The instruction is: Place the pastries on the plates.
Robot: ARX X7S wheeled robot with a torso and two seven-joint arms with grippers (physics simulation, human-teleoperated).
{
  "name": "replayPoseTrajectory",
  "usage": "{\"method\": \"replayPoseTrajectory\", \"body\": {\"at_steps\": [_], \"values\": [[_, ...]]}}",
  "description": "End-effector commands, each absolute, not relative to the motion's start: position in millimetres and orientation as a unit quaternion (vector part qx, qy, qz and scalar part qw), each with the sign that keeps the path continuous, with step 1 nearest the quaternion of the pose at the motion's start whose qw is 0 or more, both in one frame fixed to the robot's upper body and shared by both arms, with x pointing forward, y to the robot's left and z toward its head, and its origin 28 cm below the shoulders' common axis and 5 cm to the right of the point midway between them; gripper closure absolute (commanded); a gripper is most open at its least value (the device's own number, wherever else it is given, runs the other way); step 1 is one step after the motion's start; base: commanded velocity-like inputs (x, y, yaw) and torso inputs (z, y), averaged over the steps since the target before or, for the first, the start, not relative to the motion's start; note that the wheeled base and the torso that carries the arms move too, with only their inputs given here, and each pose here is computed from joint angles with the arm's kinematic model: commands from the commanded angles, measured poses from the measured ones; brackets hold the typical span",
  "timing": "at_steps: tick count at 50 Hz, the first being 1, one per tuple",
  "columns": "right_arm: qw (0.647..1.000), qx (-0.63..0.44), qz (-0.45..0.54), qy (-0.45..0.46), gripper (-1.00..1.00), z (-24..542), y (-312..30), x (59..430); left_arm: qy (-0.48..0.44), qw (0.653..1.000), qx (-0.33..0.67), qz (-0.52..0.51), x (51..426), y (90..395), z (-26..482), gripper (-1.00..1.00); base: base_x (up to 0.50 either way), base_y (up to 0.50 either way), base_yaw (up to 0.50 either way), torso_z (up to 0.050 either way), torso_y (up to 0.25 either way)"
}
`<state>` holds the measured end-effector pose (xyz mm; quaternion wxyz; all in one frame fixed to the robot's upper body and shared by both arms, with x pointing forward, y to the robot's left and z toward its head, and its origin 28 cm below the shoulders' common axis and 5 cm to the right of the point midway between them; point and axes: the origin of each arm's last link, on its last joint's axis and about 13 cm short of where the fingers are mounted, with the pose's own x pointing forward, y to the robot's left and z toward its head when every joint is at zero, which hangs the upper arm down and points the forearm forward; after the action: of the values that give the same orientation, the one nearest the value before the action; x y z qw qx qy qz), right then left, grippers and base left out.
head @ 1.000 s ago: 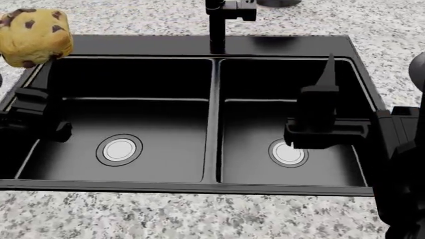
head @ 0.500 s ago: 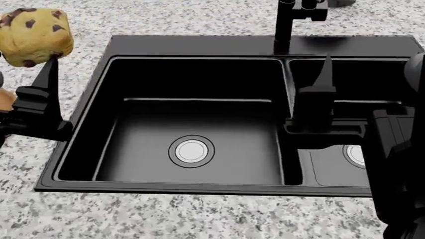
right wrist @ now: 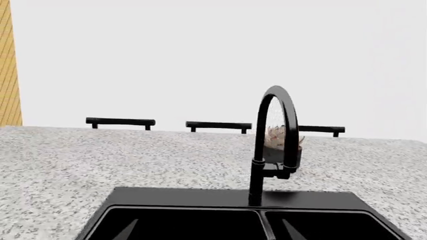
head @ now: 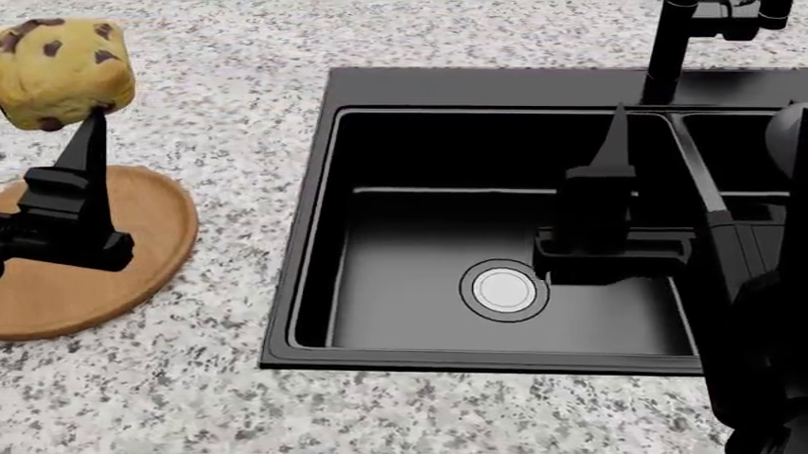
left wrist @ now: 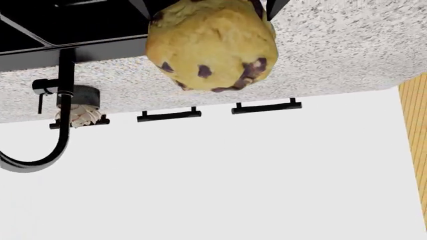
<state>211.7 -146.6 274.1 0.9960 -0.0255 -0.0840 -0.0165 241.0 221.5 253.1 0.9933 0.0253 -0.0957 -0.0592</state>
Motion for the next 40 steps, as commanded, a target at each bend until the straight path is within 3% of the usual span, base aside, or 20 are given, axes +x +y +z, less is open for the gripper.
{"method": "replayPoseTrajectory", "body": {"at_steps": [1, 40], "values": [[0.995, -0.027, 0.008, -0.098, -1.0, 277.0, -142.8, 211.4, -0.12, 0.989, -0.012, -0.08, 243.7, 215.5, 264.0, 1.0, 0.0, 0.5, 0.0, 0.0, 0.0], [0.993, -0.05, 0.015, -0.107, -1.0, 283.2, -143.7, 209.7, -0.117, 0.99, -0.019, -0.078, 241.8, 213.3, 259.7, 1.0, 0.0, 0.5, 0.0, 0.0, 0.0]]}}
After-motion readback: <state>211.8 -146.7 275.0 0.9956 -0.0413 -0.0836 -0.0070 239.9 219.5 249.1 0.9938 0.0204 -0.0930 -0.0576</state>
